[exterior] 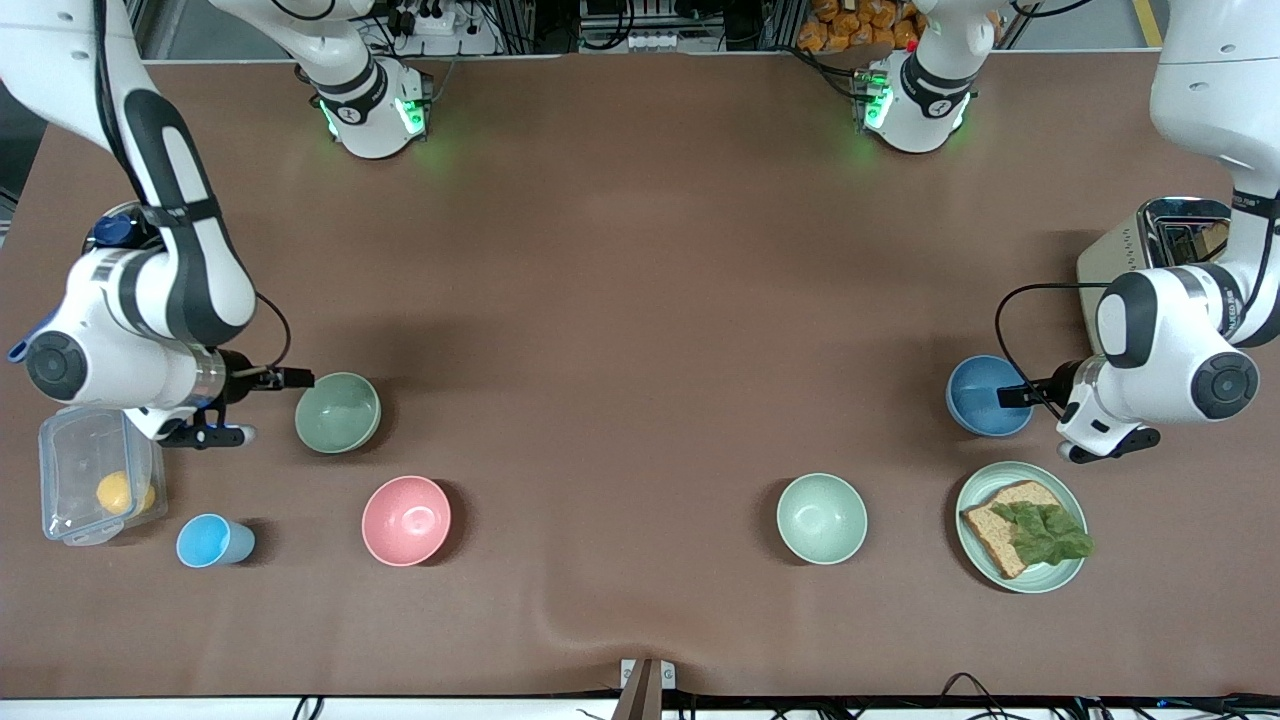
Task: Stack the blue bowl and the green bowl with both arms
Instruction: 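Lower both grippers and grasp the bowl rims, left blue, right green, then slide the green bowl with the right gripper toward the table middle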
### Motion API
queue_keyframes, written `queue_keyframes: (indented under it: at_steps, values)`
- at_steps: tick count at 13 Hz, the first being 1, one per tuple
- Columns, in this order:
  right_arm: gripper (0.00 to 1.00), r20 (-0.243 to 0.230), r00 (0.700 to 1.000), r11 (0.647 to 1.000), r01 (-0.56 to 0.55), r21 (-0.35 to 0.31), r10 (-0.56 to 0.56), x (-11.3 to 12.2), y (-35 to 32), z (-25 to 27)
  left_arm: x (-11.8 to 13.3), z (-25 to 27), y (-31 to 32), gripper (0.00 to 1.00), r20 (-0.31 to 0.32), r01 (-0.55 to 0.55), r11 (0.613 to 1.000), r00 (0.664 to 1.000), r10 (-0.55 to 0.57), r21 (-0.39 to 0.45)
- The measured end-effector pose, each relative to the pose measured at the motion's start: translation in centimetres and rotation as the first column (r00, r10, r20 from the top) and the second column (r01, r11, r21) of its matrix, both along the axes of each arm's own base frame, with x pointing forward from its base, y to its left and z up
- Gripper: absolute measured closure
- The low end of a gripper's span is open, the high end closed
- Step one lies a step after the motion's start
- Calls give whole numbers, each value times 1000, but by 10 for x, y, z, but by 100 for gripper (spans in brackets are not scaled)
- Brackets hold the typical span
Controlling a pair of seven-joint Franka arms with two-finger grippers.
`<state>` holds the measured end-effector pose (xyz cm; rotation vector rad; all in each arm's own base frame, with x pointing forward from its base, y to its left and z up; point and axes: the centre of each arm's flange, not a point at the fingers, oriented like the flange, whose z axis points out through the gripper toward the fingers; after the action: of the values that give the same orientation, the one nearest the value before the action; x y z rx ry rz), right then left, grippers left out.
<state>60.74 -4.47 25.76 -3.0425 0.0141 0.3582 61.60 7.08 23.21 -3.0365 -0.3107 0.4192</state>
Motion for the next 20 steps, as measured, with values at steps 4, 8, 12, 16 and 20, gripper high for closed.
queue_keyframes:
  at_steps: [4,8,12,16,20]
  values:
    - [0,29,1000,1000,5,-10,-5,6,-1,-50,0,-2,0,2,-4,12,1000,1000,-12,10]
    - [28,31,1000,1000,1,-8,-1,8,3,-74,-2,-8,5,11,-13,7,1000,1000,-7,10]
    - [78,38,999,1000,1,-7,-1,10,4,-72,-4,-19,7,33,-31,4,1000,1000,-4,6]
    - [93,28,1000,1000,-7,13,7,16,13,-47,-4,-20,7,54,-31,4,1000,1000,-4,6]
    - [93,13,998,997,-59,41,58,14,42,21,-4,-19,7,90,-29,5,1000,1000,-4,6]
